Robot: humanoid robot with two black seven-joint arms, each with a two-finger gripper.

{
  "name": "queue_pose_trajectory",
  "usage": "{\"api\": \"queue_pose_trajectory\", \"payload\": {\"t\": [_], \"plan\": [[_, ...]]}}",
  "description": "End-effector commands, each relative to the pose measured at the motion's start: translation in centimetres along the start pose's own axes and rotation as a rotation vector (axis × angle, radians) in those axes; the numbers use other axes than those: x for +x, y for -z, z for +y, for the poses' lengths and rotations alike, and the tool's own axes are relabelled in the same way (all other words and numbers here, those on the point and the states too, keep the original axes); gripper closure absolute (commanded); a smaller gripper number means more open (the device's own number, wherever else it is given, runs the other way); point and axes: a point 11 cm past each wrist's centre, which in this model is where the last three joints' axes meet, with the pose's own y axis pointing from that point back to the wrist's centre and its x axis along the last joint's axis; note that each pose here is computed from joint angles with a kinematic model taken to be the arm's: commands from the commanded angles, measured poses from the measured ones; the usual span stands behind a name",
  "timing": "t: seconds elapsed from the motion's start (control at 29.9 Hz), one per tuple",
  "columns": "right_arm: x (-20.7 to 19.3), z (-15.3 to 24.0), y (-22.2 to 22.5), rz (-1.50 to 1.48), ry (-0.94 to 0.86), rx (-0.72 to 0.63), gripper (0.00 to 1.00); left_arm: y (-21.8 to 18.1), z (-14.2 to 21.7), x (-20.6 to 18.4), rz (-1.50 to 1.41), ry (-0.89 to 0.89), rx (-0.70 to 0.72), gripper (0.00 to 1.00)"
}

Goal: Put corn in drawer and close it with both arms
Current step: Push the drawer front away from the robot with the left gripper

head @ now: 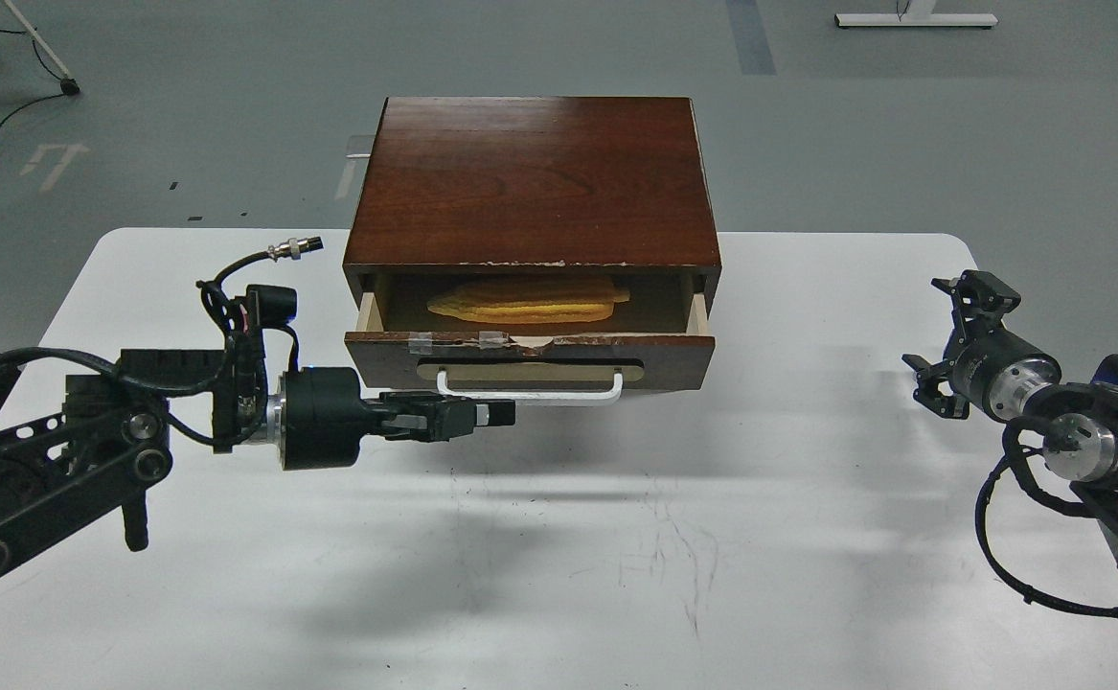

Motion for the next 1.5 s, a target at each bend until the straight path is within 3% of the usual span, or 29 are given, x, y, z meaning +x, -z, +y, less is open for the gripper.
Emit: {"api": "queue_pose_trajectory", "payload": {"t": [0.0, 0.84, 1.2, 1.47], "plan": [[0.0, 0.0, 0.0, -0.001, 0.0, 0.0, 0.0, 0.5, -0.4, 0.2, 0.01, -0.008, 0.005, 1.0], [-0.2, -0.1, -0.2, -0.002, 0.002, -0.003, 0.0, 1.6, -0.9, -0.9, 0.025, 0.023, 0.031, 1.0], [-0.5, -0.3, -0.4, -0.007, 0.007, -0.004, 0.0, 2.5, -0.7, 1.1, 0.005, -0.008, 0.068, 1.0], [-0.4, -0.3, -0.4, -0.005, 0.002, -0.005, 0.0, 2.6, -2.6, 2.2, 0.004, -0.023, 0.055, 1.0]]}}
